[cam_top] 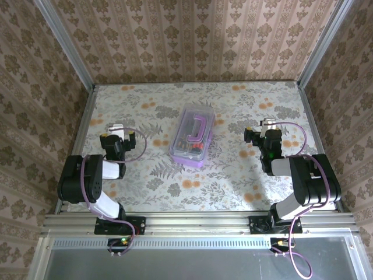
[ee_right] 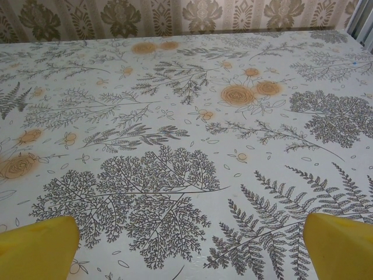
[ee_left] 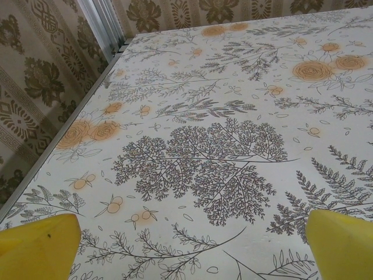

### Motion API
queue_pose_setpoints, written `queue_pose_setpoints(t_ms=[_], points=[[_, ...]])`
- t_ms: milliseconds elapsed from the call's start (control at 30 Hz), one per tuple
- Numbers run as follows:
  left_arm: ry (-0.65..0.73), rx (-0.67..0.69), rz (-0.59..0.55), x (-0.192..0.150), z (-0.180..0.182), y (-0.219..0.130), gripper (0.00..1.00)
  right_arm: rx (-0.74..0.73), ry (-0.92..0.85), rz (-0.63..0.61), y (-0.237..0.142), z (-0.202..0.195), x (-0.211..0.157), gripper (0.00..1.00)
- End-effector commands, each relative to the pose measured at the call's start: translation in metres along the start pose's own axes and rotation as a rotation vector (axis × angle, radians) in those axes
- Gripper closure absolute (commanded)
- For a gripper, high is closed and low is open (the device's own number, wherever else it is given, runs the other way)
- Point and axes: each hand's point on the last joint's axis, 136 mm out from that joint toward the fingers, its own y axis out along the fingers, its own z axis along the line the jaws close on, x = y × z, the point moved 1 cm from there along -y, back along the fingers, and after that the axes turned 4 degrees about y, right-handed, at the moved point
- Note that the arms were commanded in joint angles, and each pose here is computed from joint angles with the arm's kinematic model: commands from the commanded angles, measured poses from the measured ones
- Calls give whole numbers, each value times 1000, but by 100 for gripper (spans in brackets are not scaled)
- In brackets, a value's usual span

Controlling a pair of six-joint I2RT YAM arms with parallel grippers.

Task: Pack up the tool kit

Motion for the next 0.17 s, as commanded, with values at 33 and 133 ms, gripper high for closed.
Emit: queue_pose_setpoints(t_ms=[33, 133], points=[[-22, -17, -27, 13, -2, 1, 0, -31, 6, -11, 0, -4, 3, 0], [-20, -17, -35, 14, -2, 1, 0, -31, 7, -13, -1, -4, 4, 0]])
